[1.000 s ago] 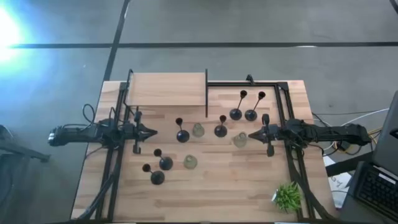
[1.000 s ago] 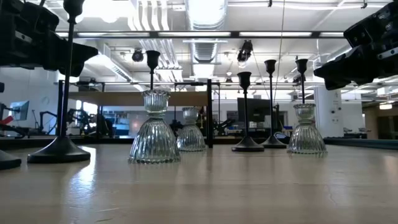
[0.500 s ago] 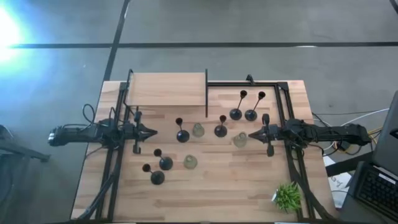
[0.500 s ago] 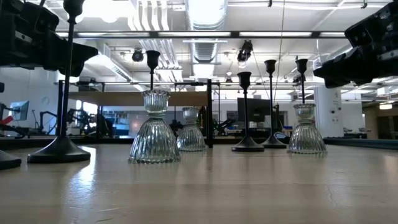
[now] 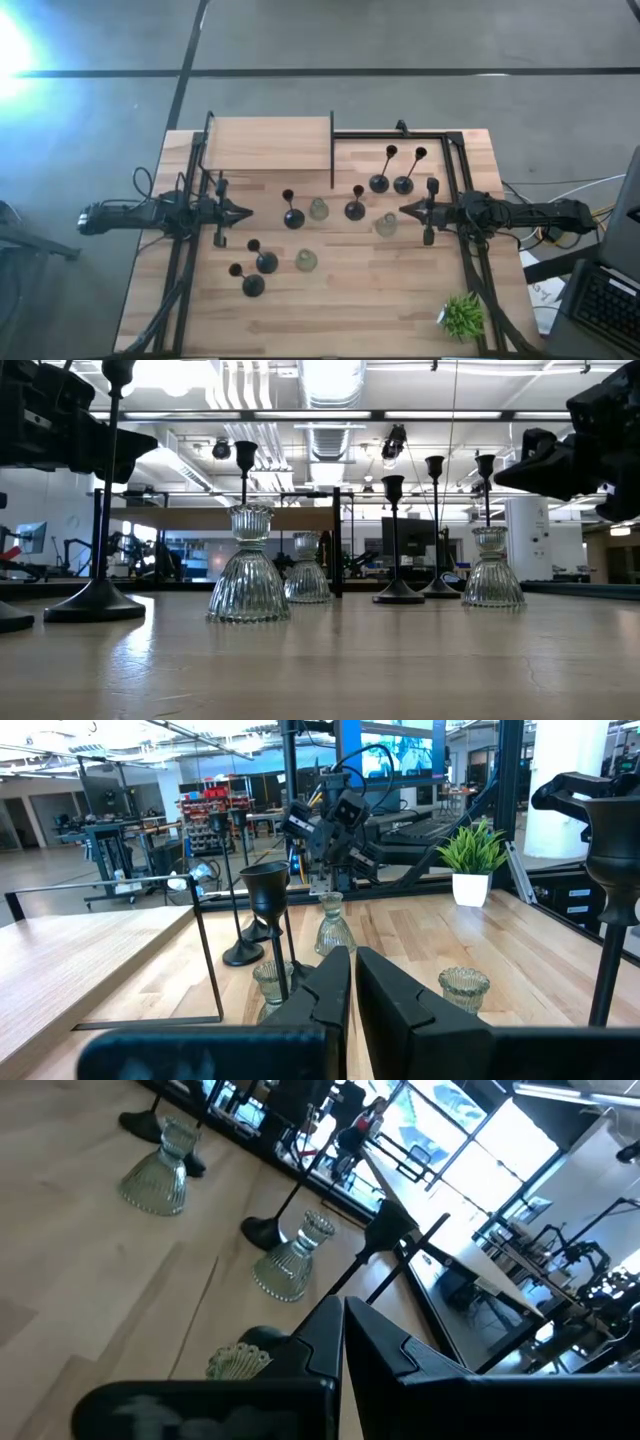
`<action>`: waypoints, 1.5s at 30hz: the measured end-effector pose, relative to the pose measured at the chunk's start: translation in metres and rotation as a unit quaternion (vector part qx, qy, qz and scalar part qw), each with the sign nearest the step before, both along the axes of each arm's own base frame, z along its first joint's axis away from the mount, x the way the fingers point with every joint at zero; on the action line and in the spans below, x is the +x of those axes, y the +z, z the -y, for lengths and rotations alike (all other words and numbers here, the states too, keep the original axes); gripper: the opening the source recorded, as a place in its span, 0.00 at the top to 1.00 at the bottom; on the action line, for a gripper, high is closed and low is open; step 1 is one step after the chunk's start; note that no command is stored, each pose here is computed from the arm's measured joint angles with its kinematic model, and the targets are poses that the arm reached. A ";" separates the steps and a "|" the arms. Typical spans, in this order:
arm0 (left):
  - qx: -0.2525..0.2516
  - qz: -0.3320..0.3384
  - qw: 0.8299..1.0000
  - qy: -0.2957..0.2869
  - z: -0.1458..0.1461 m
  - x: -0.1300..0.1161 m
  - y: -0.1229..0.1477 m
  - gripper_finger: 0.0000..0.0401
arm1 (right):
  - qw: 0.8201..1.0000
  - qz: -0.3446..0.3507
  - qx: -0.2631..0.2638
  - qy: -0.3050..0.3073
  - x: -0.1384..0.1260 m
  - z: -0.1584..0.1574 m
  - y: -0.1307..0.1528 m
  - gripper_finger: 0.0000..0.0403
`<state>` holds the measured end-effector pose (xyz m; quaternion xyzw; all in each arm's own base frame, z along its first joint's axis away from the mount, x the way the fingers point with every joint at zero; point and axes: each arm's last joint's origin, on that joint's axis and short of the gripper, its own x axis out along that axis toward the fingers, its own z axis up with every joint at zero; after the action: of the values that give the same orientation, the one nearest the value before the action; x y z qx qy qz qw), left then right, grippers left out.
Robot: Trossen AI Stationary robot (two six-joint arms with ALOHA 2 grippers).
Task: Pick & Place candle stick holders
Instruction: Put the large black candle holder on the shelf
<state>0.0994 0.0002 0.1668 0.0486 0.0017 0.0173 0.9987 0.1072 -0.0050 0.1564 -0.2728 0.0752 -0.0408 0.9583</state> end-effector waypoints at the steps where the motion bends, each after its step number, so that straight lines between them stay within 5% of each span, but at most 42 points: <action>1: 0.000 0.000 1.000 0.000 0.000 0.000 0.000 0.94 | 1.000 0.003 0.003 0.000 0.000 0.000 0.000 0.98; 6: 0.000 0.000 1.000 0.000 0.000 0.000 0.000 0.94 | 0.994 0.034 0.108 -0.010 0.000 0.000 0.004 0.98; 11: 0.000 0.000 1.000 0.000 0.000 0.000 0.000 0.94 | 0.966 0.124 0.225 -0.008 0.000 0.000 0.019 0.98; 20: 0.000 0.001 1.000 0.000 0.000 0.000 0.000 0.94 | 0.924 0.219 0.314 0.018 -0.003 0.000 0.037 0.98; 24: 0.000 0.001 1.000 0.000 0.000 0.000 0.000 0.94 | 0.917 0.203 0.341 -0.042 -0.002 0.003 0.029 0.98; 35: 0.000 0.002 1.000 0.005 0.000 0.000 0.000 0.94 | 0.922 0.125 0.275 -0.243 -0.004 0.012 0.004 0.97; 45: -0.044 0.004 0.999 0.005 0.000 0.000 0.000 0.94 | 0.908 0.139 0.211 -0.335 -0.008 0.017 0.005 0.71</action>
<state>0.0994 0.0005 0.1672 0.0044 -0.0010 0.0219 0.9997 0.0994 -0.0220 0.1616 -0.0142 0.0352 -0.3804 0.9240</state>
